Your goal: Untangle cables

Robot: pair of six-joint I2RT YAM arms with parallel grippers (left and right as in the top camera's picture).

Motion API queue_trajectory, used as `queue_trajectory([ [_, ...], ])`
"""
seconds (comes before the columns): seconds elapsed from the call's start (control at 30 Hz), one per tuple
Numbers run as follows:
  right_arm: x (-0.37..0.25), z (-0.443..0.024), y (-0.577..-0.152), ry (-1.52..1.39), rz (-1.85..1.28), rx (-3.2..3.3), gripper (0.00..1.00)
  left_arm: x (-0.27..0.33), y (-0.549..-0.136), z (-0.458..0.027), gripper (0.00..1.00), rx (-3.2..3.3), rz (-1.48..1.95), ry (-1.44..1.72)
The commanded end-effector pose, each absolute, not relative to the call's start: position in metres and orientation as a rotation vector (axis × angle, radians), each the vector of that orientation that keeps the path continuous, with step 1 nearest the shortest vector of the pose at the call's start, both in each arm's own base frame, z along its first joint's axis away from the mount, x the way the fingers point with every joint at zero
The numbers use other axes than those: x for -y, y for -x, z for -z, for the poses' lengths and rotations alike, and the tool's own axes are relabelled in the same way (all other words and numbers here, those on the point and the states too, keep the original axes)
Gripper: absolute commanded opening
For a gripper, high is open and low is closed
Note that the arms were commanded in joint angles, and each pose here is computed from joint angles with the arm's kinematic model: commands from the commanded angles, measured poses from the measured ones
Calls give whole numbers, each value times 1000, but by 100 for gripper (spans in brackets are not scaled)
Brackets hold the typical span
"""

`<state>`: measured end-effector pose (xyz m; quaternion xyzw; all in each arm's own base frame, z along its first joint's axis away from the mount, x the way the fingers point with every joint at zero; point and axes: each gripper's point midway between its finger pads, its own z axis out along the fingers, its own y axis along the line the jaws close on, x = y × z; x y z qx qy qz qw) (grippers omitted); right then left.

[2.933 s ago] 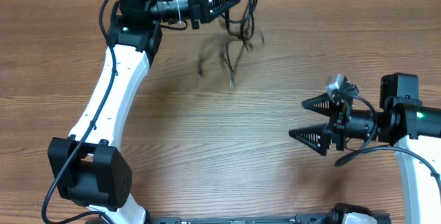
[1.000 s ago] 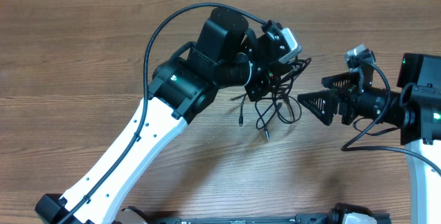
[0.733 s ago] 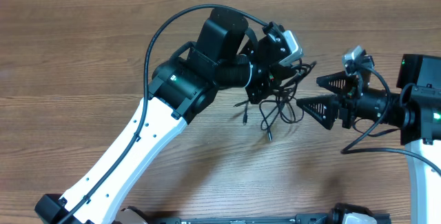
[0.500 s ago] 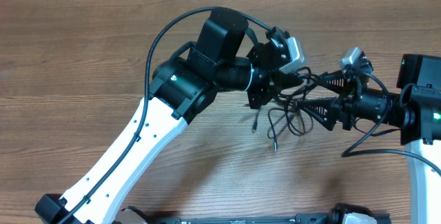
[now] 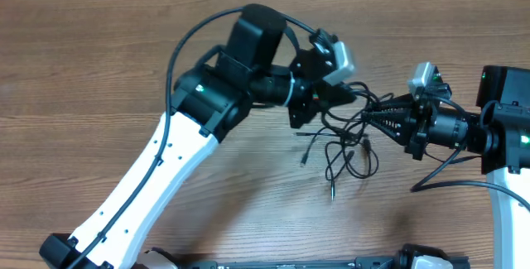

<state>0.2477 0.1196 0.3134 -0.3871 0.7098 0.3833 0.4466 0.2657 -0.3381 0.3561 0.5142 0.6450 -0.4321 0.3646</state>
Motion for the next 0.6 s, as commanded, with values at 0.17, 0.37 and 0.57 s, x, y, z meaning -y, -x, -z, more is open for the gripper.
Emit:
queue_trajectory([
  [0.17,-126,-336,-239,997,-967,-1647,4,322,-272,-369,4,-1645,1090,-1300],
  [0.37,-127,-339,-238,996,-985,-1633,20,324,-264,-373,4,-1611,1145,-1322],
  [0.57,-126,-335,-240,996,-964,-1652,38,326,-253,-381,4,-1549,1223,-1353],
])
